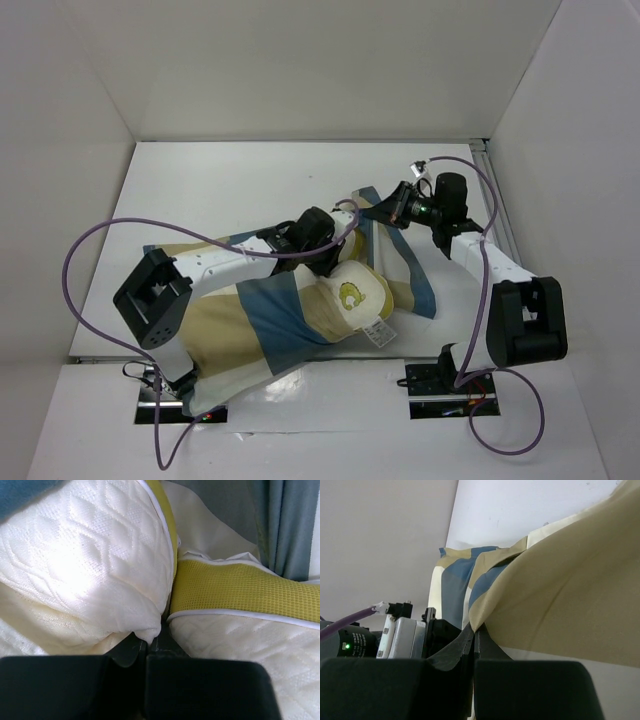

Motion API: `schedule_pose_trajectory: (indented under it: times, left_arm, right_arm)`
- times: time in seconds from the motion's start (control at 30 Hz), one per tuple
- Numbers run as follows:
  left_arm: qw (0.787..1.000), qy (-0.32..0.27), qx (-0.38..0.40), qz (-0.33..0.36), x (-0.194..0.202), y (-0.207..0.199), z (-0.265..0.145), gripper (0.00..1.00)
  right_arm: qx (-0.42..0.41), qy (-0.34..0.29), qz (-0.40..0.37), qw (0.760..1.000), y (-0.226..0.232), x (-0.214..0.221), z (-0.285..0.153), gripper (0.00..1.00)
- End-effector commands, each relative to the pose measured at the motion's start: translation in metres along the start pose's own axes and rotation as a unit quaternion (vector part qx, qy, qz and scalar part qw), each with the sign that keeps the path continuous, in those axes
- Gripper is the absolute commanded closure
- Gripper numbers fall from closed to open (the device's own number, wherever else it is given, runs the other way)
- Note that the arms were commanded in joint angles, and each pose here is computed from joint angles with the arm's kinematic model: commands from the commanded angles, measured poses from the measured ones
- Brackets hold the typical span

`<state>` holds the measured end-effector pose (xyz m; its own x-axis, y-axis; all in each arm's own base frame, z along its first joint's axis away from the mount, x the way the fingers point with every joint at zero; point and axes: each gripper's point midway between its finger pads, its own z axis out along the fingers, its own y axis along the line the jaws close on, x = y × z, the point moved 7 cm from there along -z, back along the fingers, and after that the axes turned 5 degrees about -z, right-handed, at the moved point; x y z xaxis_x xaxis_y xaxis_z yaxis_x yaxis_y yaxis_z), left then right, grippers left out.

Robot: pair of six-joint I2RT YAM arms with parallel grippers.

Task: Put the pillow into the pillowcase

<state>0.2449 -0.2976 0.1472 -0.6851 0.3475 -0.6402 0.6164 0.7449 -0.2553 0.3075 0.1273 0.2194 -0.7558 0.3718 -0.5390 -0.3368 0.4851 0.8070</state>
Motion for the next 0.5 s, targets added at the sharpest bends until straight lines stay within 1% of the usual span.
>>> schedule_pose_trajectory:
  times: [0.0, 0.03, 0.1, 0.17, 0.2, 0.27, 0.3, 0.37, 0.47]
  left_arm:
    - [0.992, 0.127, 0.018, -0.012, 0.057, -0.007, -0.011, 1.00]
    - [0.992, 0.127, 0.017, -0.018, 0.057, -0.007, -0.011, 1.00]
    - [0.993, 0.116, 0.020, -0.021, 0.054, -0.008, -0.006, 1.00]
    - [0.993, 0.112, 0.021, -0.026, 0.053, -0.009, -0.002, 1.00]
    - [0.994, 0.108, 0.022, -0.030, 0.052, -0.009, -0.001, 1.00]
    - [0.995, 0.095, 0.022, -0.038, 0.046, -0.007, 0.000, 1.00]
    - [0.995, 0.092, 0.014, -0.047, 0.045, -0.003, 0.000, 1.00]
    - [0.996, 0.075, 0.015, -0.049, 0.032, -0.006, 0.002, 1.00]
    - [0.997, 0.060, 0.008, -0.047, 0.018, -0.008, 0.007, 1.00]
  right_arm:
    - [-0.039, -0.040, -0.075, 0.996, 0.029, -0.029, -0.007, 1.00]
    - [-0.052, -0.035, -0.092, 0.994, 0.037, -0.028, -0.007, 1.00]
    - [-0.053, -0.020, -0.096, 0.994, 0.041, -0.020, -0.004, 1.00]
    - [-0.062, -0.012, -0.117, 0.991, 0.049, -0.020, -0.005, 1.00]
    - [-0.056, 0.006, -0.107, 0.993, 0.047, -0.012, -0.003, 1.00]
    - [-0.057, 0.023, -0.115, 0.991, 0.048, -0.007, -0.002, 1.00]
    - [-0.059, 0.044, -0.107, 0.992, 0.048, 0.002, -0.002, 1.00]
    - [-0.069, 0.068, -0.099, 0.990, 0.042, 0.017, -0.002, 1.00]
    - [-0.098, 0.071, -0.094, 0.988, 0.049, 0.028, -0.011, 1.00]
